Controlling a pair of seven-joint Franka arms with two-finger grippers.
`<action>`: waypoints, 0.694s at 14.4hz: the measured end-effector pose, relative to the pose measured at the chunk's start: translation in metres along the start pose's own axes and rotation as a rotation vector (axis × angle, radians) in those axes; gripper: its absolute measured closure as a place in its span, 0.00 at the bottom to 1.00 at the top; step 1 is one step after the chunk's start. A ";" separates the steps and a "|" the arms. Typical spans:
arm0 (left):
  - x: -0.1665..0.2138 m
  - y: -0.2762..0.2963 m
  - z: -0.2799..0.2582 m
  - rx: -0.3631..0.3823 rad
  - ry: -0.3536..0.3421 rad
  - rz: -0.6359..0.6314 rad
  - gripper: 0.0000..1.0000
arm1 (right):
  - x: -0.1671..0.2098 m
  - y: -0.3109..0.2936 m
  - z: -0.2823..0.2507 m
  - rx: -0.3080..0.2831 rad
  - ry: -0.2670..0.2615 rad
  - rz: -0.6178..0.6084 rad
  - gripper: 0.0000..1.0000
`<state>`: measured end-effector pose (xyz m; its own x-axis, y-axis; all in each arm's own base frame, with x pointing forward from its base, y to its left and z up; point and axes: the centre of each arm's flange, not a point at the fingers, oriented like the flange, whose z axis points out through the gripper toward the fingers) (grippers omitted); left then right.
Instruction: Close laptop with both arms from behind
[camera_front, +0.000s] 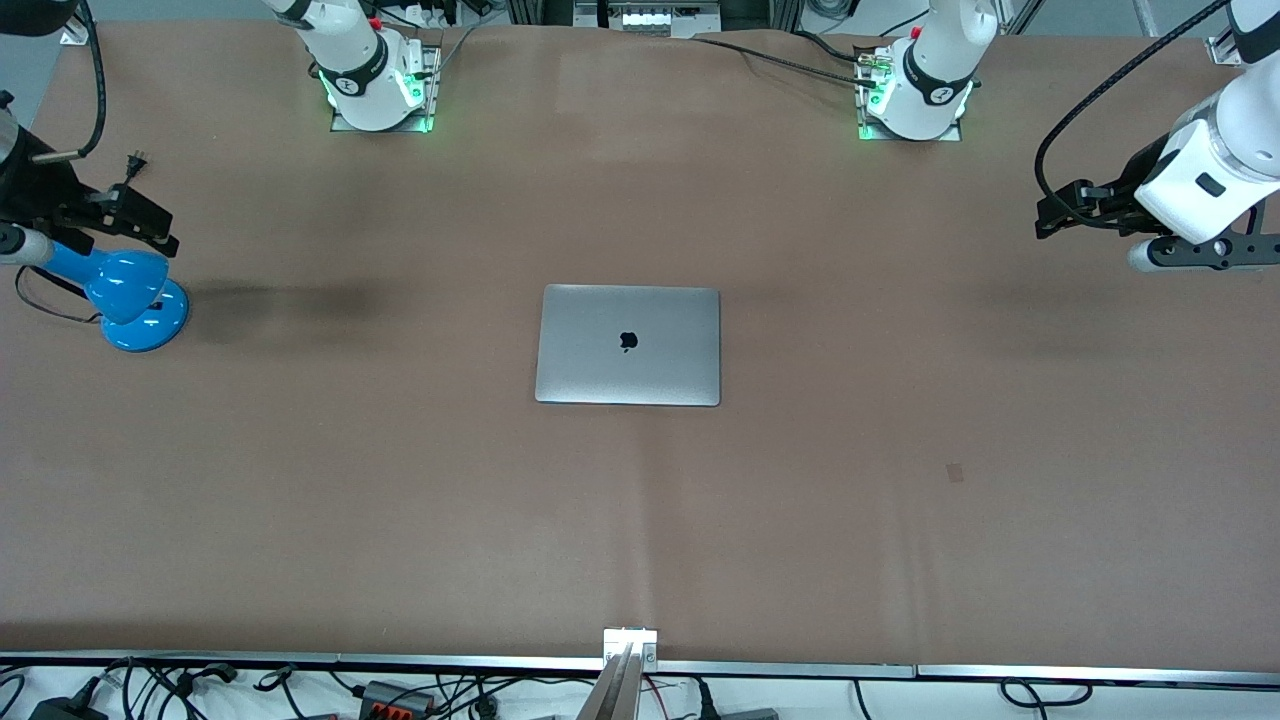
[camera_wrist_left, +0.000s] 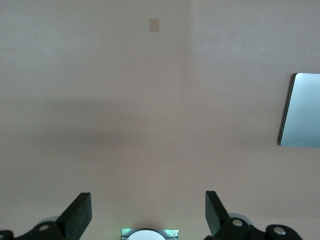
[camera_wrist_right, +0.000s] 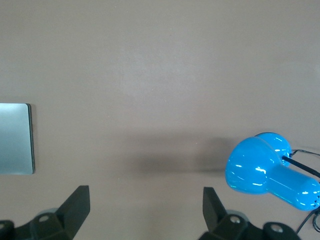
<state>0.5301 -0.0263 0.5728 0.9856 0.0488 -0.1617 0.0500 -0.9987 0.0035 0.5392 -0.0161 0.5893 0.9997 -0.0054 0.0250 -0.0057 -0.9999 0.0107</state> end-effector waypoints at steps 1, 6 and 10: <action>0.001 0.000 0.000 0.000 0.001 0.000 0.00 | 0.000 0.000 0.000 0.000 0.000 0.000 0.00; 0.003 -0.002 -0.005 -0.002 0.011 -0.003 0.00 | 0.000 0.001 0.002 0.000 -0.006 0.001 0.00; 0.002 -0.001 -0.007 -0.026 0.006 -0.006 0.00 | -0.002 0.002 0.003 0.000 -0.015 0.004 0.00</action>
<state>0.5329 -0.0250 0.5790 0.9863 0.0545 -0.1557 0.0597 -0.9978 0.0287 0.5375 -0.0180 0.5866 0.9999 -0.0091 0.0100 -0.0092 -0.9999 0.0104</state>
